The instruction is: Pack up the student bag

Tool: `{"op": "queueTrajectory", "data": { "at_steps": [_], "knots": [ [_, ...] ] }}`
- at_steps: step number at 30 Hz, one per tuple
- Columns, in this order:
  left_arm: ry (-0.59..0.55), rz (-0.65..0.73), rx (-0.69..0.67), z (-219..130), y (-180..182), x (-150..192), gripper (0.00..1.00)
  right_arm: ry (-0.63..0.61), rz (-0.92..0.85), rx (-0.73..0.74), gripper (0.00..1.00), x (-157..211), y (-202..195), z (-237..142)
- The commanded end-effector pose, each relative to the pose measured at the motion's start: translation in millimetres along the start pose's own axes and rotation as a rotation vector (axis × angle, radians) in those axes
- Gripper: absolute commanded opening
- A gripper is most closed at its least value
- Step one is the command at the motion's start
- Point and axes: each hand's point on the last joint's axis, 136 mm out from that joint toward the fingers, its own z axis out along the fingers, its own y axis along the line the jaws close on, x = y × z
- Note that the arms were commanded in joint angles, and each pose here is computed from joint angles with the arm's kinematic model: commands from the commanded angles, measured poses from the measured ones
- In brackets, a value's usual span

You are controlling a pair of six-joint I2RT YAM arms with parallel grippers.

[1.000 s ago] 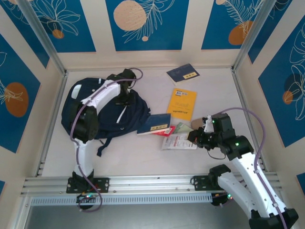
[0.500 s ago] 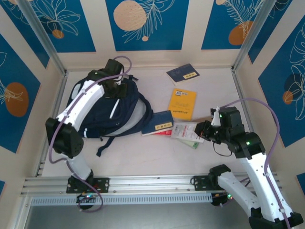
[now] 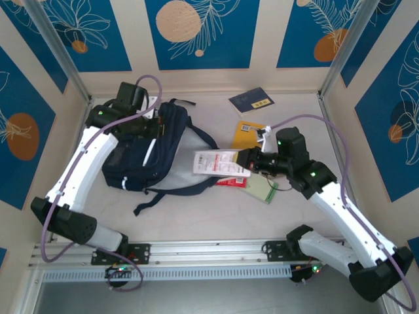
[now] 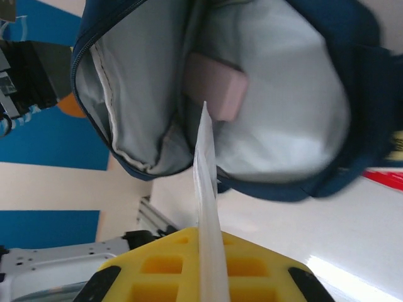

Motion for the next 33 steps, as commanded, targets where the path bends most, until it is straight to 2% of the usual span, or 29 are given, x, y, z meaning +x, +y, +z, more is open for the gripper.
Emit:
{"op": "queueTrajectory", "data": {
  "at_steps": [1, 7, 13, 26, 30, 31, 33],
  "knots": [
    [-0.183, 0.053, 0.126, -37, -22, -38, 0.0, -0.03, 0.017, -0.151, 0.0, -15, 32, 25],
    [-0.209, 0.004, 0.179, -43, -23, -44, 0.0, -0.067, 0.071, -0.207, 0.0, -31, 39, 80],
    [-0.203, -0.01, 0.216, -40, -27, -45, 0.0, -0.169, 0.067, -0.209, 0.0, -53, 45, 138],
    [-0.217, -0.003, 0.254, -49, -34, -49, 0.0, -0.017, 0.161, -0.104, 0.01, -65, 25, 306],
    [-0.21, -0.016, 0.315, -48, -44, -54, 0.0, 0.056, 0.145, -0.103, 0.11, -56, 19, 356],
    [-0.206, -0.02, 0.317, -46, -44, -55, 0.0, 0.066, 0.128, -0.106, 0.18, -55, 19, 362],
    [-0.206, -0.028, 0.311, -44, -41, -57, 0.0, 0.074, 0.098, -0.08, 0.4, -55, 16, 364]
  ]
}}
